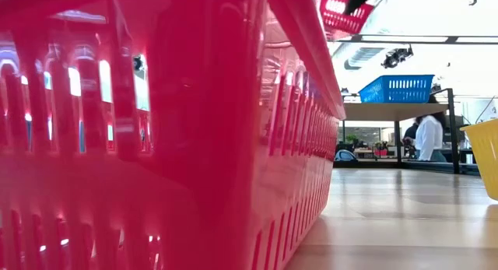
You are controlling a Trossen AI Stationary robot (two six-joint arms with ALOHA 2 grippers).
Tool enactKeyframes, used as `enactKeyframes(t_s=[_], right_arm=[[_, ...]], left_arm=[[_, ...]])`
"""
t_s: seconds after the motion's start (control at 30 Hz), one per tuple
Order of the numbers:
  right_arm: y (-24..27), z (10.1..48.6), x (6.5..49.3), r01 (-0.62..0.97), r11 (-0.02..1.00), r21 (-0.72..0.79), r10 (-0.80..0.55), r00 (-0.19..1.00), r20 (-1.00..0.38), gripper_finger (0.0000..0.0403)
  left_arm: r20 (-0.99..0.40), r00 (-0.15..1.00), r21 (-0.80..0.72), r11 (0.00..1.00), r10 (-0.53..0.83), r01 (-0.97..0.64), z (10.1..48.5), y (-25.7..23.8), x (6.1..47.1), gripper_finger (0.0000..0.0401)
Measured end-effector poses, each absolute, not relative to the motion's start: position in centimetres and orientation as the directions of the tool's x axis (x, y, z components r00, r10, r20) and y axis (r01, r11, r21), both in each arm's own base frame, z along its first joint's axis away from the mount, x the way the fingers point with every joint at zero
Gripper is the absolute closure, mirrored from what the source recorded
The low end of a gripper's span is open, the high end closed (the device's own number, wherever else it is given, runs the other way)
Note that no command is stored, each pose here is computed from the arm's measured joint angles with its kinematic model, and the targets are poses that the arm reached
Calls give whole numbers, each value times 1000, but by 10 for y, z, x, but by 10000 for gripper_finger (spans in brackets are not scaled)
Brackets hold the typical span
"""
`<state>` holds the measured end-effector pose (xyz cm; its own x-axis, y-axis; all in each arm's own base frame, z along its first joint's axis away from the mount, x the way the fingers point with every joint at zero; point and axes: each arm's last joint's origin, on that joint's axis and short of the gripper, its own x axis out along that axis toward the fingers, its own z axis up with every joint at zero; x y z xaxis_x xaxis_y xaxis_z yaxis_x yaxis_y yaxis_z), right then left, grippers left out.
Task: Stack baskets on shelf by color
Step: Put the middle red basket on the shelf
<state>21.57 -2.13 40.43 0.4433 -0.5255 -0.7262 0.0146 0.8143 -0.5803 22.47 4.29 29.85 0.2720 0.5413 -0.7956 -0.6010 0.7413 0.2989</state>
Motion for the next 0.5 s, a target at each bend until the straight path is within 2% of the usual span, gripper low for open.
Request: enactKeyframes(t_s=[0.5], right_arm=[[-67,363,215,30,889,-457,-444,298,-845,403]], left_arm=[[-796,272,278,726,540,-629,298,43,225,270]])
